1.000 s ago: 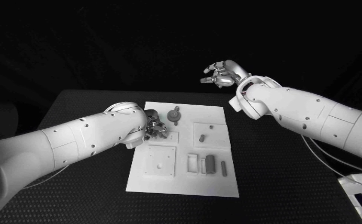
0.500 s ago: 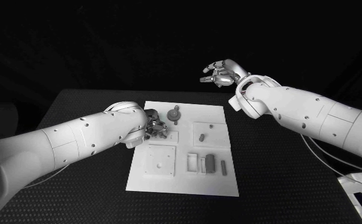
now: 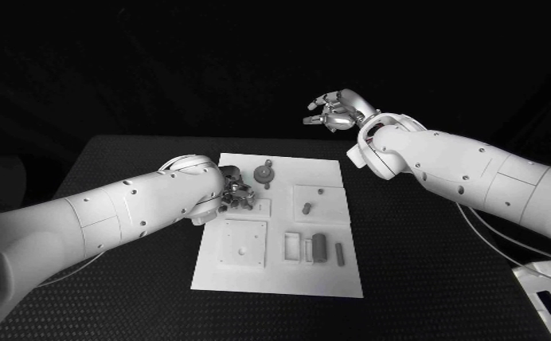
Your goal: Assemble the parts on the task board
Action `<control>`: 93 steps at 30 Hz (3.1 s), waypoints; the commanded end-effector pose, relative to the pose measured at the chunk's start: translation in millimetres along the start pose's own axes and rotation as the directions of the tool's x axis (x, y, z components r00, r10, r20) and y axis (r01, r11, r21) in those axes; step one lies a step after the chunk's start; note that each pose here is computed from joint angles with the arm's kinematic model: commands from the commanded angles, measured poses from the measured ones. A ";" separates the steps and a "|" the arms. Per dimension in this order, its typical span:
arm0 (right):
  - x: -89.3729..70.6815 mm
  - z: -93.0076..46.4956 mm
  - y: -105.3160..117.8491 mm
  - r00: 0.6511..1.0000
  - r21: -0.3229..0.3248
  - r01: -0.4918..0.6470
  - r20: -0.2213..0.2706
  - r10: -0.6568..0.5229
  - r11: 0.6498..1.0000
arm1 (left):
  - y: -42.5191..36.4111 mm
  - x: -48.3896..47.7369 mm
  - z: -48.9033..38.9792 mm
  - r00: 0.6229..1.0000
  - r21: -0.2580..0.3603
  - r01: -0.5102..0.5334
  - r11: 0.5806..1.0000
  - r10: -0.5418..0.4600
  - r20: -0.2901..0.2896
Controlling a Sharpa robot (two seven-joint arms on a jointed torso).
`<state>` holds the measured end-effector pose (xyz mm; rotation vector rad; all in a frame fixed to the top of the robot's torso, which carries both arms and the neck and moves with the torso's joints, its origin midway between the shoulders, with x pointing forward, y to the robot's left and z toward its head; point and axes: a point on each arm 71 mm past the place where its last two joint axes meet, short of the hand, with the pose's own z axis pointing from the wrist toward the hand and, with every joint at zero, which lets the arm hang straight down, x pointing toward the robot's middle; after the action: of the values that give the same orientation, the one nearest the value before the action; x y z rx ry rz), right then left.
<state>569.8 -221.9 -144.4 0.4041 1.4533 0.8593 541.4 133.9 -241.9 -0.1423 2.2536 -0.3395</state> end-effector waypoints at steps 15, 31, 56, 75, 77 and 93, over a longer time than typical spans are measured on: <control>-0.1 -0.1 0.4 1.000 -0.009 -0.001 -0.011 0.001 1.000 | -1.1 1.0 -3.4 0.999 0.029 -0.019 0.999 0.018 0.032; -0.5 -0.3 -0.1 1.000 -0.008 0.000 -0.010 0.000 1.000 | -3.5 1.9 -6.2 0.997 0.064 -0.015 0.998 0.010 0.078; -0.6 -0.6 -0.4 1.000 -0.006 -0.001 -0.014 0.000 1.000 | -1.0 11.3 -2.2 0.997 0.047 -0.052 0.998 0.049 0.067; -0.2 -0.6 -0.3 1.000 -0.006 -0.001 -0.016 0.001 1.000 | 3.9 9.8 -2.9 0.996 0.043 -0.052 0.998 0.049 0.081; -0.2 -0.6 -0.3 1.000 -0.005 -0.001 -0.016 0.001 1.000 | 4.0 9.8 -3.0 0.995 0.044 -0.052 0.998 0.048 0.082; 0.5 -0.6 0.1 1.000 -0.006 -0.002 -0.021 0.002 1.000 | 0.3 14.0 -2.6 0.990 0.058 -0.106 0.993 0.099 0.104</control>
<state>569.6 -223.4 -144.9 0.4036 1.4616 0.8595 531.9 133.9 -248.2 -0.0418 2.1418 -0.3435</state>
